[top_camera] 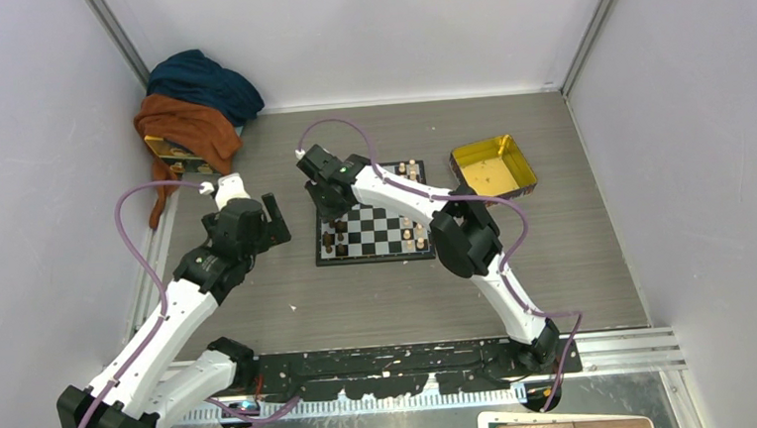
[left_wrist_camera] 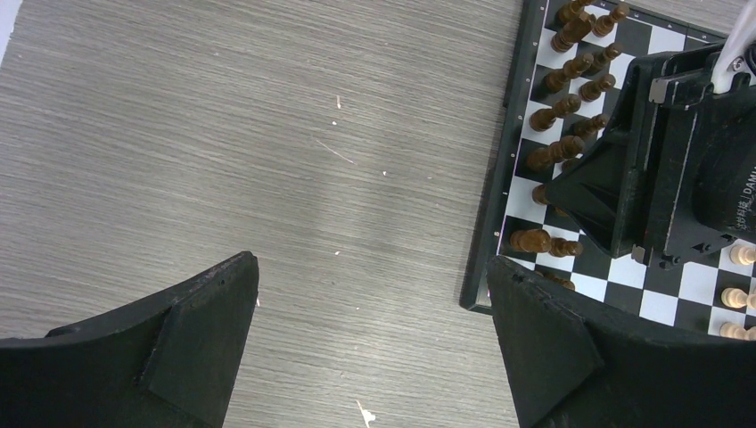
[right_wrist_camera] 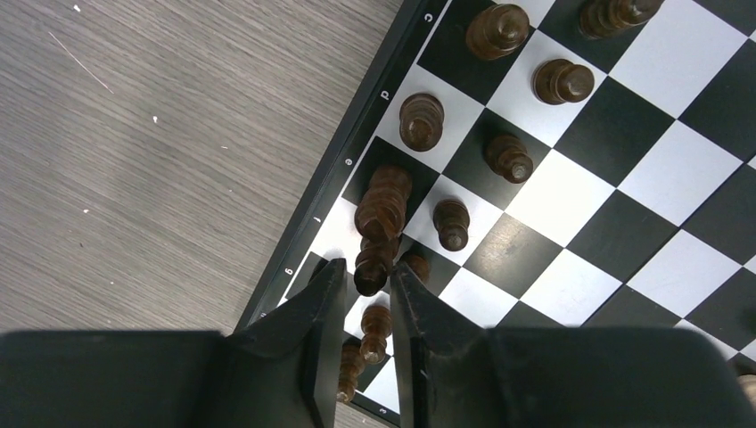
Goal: Set up the chess pieces on the board
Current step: Adjust the chess piece on the chessboard.
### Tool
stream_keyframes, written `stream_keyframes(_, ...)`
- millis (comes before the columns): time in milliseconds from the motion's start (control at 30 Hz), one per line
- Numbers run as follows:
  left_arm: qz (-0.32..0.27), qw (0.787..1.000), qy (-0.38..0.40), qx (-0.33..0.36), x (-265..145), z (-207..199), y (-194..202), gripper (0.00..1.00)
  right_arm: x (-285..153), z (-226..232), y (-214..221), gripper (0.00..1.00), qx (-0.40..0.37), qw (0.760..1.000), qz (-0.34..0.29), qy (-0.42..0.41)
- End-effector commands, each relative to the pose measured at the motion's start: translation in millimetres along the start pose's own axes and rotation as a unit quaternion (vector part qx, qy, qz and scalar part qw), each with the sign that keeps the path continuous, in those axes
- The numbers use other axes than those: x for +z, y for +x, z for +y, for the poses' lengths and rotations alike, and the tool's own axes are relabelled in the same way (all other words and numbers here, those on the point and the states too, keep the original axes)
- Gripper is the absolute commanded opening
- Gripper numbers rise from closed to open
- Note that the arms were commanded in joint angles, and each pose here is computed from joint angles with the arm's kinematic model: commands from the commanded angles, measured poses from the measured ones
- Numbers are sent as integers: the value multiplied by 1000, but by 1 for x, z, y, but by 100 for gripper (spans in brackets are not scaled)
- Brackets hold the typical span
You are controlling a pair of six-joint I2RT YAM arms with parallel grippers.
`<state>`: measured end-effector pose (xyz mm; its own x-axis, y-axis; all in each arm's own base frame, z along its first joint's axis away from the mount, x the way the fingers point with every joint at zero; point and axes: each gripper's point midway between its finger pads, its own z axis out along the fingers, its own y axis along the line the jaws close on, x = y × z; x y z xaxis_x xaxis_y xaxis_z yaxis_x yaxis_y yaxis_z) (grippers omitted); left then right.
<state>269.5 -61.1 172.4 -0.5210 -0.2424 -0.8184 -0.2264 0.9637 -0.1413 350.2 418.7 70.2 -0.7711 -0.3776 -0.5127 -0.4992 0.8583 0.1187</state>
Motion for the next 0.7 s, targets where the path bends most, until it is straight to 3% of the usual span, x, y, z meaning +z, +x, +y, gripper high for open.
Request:
stream_keyframes(0,-15,1000,-4,-7,0,2,-7,100,-13,9,-19,29,-11,1000,-25,-14)
stream_keyframes(300,-15,1000,-4,-9,0,1,-8,100,-18,6,-20,15,-14,999,-28,-10)
stream_keyframes(667,-17,1000,-1,-12,-1,0,-11,100,-32,11,-27,14,-18,999,-41,-18)
